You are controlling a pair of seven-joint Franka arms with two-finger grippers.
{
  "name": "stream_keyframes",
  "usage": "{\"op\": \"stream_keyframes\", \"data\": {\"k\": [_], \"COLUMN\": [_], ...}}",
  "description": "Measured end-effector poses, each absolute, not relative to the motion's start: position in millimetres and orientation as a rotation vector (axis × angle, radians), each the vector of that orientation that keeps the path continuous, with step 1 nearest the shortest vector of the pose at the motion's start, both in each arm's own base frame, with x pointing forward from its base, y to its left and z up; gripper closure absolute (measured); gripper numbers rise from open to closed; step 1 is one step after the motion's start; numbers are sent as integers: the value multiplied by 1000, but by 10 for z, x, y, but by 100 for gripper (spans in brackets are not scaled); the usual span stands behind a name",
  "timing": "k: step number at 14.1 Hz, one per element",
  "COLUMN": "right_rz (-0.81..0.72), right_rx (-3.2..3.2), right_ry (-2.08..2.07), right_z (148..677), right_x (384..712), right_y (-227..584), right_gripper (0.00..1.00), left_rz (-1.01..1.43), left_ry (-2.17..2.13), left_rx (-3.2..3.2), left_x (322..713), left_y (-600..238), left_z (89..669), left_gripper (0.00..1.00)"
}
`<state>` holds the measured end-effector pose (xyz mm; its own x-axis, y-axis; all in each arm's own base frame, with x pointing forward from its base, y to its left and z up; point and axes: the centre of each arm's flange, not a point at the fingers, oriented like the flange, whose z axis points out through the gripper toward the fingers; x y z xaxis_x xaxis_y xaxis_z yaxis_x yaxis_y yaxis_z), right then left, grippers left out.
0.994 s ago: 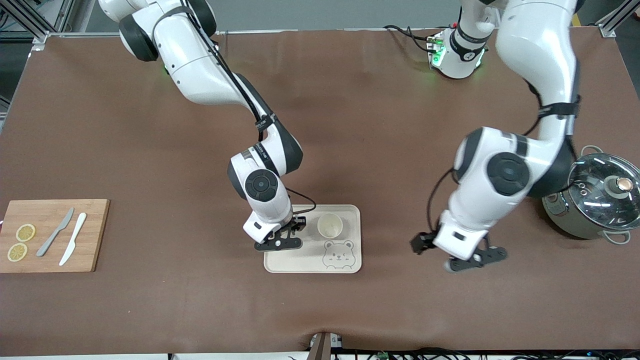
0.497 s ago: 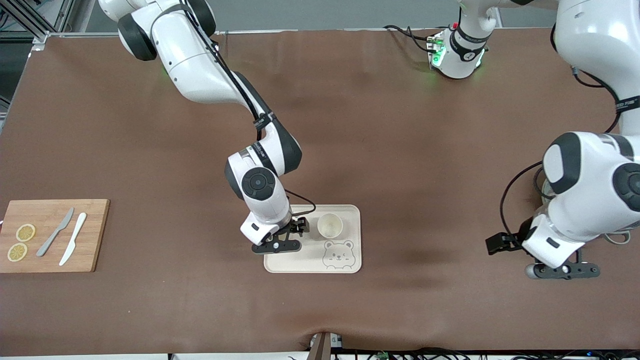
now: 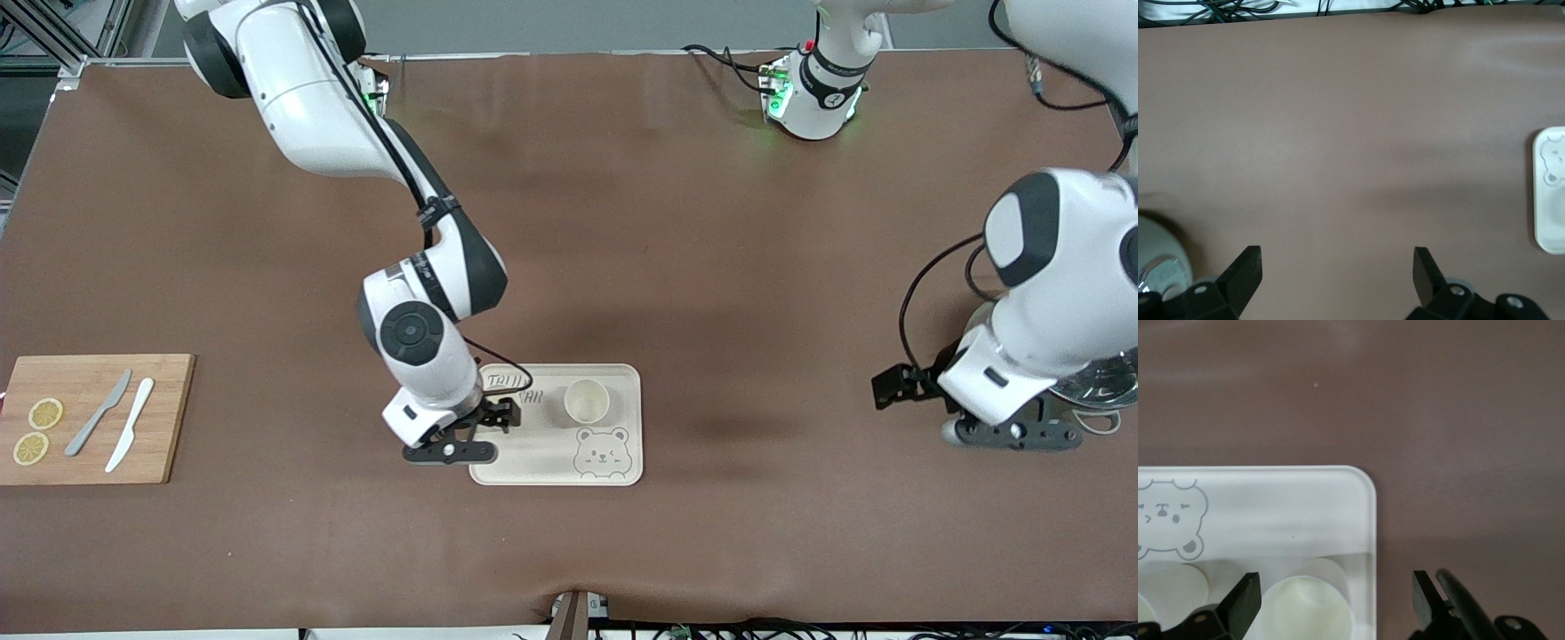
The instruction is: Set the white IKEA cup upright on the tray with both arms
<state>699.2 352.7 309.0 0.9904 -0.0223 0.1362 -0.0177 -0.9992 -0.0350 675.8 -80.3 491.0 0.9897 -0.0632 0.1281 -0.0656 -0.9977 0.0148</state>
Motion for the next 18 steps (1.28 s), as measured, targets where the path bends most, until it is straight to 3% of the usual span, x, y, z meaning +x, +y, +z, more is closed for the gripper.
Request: {"op": "stream_keyframes", "data": {"k": [4, 8, 13, 18], "right_rz": [-183, -206, -187, -225], "right_rx": [-3115, -3117, -3112, -3103], "right_ry": [86, 94, 262, 296], "right_z": [3432, 4084, 4717, 5199], "right_x": [7150, 7318, 7334, 7217], "right_y": [3033, 2249, 1268, 680], "right_gripper": [0, 0, 0, 0], "left_rz": [221, 279, 254, 77], "left_ry": [-110, -123, -144, -294], "left_rx": [3133, 3138, 3135, 3141], "left_x": [6183, 5877, 5829, 5816], "left_y": [-782, -704, -480, -398], "left_z": [5486, 6021, 6405, 6253], "left_gripper": [0, 0, 0, 0]}}
